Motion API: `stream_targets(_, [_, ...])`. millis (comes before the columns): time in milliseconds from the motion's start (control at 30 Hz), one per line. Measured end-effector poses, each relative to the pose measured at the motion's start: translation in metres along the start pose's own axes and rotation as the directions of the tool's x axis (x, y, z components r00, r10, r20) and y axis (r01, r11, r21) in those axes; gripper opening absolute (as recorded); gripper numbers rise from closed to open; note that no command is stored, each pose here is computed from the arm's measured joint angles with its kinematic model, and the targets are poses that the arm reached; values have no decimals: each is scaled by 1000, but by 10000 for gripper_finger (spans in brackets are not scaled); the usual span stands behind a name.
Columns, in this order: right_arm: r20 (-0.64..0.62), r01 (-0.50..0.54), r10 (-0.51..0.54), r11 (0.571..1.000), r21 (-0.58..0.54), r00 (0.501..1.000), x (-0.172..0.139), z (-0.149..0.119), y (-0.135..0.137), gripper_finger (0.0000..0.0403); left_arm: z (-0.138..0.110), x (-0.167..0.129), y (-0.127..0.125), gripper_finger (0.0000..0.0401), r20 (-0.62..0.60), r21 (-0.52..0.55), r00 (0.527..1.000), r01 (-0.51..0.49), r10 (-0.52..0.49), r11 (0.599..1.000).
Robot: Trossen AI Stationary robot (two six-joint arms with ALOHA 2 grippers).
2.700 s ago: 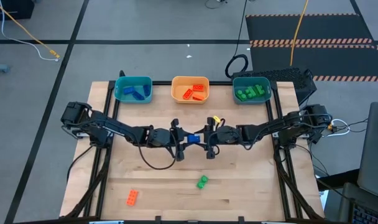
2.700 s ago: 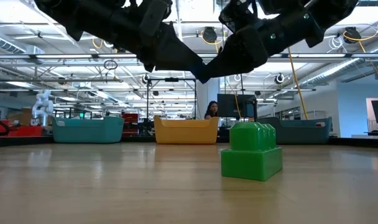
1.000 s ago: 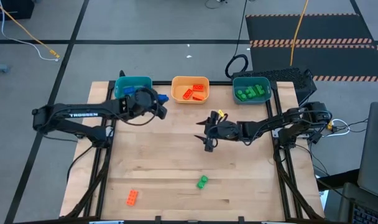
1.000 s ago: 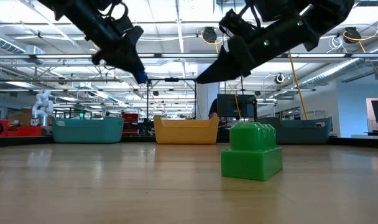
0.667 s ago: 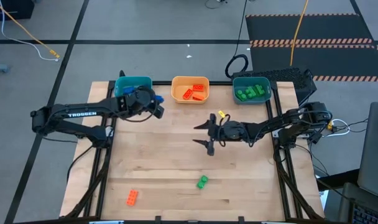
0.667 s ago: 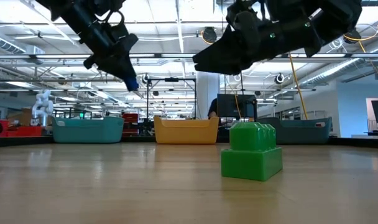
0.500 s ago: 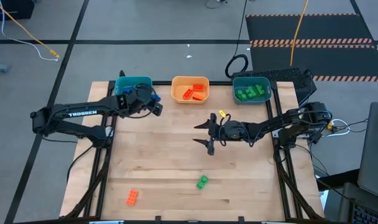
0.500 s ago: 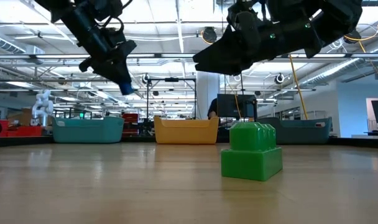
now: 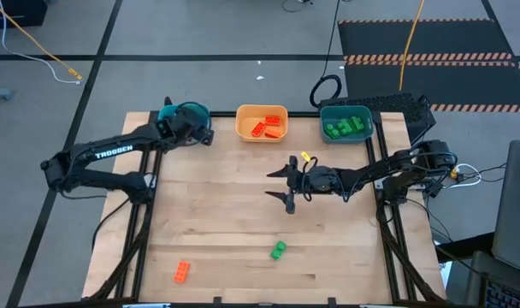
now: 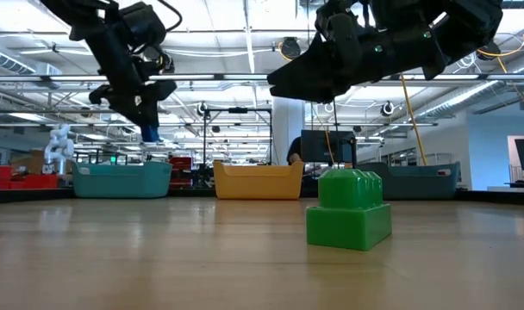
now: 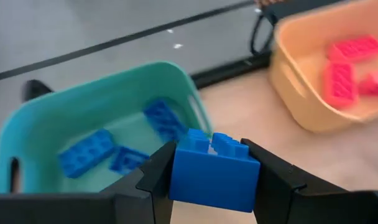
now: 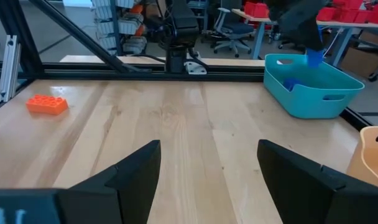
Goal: Sort & place blocks by color
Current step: Put the blue game piece into the blue bin
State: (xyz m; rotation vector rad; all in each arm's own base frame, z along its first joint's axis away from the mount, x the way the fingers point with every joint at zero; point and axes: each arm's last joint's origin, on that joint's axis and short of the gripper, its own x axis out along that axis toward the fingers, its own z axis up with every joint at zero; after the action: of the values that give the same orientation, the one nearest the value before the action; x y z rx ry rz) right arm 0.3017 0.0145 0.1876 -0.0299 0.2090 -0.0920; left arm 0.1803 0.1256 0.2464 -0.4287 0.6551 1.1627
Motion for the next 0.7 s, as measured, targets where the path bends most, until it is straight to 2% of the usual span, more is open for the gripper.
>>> stream_targets(133, [-6, 0, 0, 1000, -4, 1000, 0, -1, 0, 263, 8, 6, 12, 161, 21, -43, 998, -53, 54, 998])
stream_targets(367, [-6, 0, 0, 1000, 1, 1000, 0, -1, 0, 263, 17, 14, 30, 161, 38, -47, 993, -114, 116, 992])
stream_targets(567, [-6, 0, 0, 1000, 2, 1000, 0, -1, 0, 263, 23, 24, 34, 163, 36, -33, 999, -33, 35, 999])
stream_targets(700, [-6, -2, 2, 1000, 2, 1000, 0, -1, 1, 263, 19, 35, 32, 184, -20, -16, 999, -46, 45, 999])
